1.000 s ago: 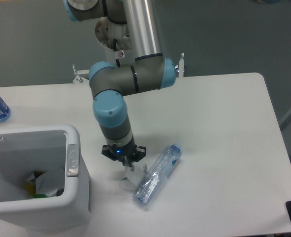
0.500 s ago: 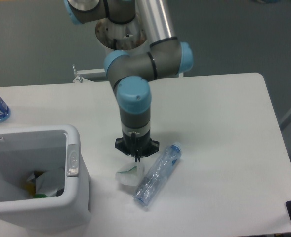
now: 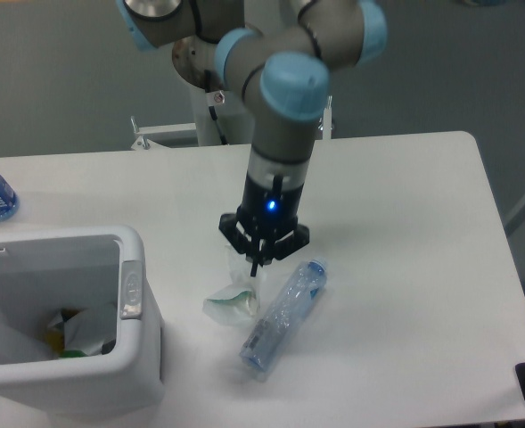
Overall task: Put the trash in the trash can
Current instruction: 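Carry the paper over the white bin and open the gripper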
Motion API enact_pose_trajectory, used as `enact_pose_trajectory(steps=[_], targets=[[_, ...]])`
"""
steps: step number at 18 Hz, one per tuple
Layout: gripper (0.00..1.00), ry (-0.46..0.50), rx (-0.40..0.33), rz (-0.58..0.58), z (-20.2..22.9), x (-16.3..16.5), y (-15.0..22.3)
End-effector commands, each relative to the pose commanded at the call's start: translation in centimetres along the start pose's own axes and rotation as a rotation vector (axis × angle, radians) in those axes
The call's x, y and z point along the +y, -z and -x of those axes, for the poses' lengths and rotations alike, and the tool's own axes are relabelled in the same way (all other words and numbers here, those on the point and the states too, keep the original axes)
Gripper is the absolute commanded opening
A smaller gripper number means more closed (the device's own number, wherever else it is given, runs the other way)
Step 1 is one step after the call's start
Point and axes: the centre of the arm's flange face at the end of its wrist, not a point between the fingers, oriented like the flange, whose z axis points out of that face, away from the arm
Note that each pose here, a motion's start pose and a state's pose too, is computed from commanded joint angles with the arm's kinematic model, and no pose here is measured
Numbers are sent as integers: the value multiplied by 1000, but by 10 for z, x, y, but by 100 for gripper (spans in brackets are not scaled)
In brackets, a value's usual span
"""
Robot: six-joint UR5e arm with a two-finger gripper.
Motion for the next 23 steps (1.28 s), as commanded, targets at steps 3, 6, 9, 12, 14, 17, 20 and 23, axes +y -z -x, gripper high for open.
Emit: enact_pose_trajectory(steps=[3,6,9,12,14,17,20,23], targets=[[0,100,12,-121,-11,-44,45],[0,168,15,-173,-25,-69,67],[0,120,94,-153,-92,-77,52],[0,65,166,-85,-150,-63,18],[0,41,196,-43,-174,-57,-6],[75,13,214,-27,-187,-54,-19],[100,30,214,-31,-191,-54,-9],[100,57,207,-32,-185,-53,-7]])
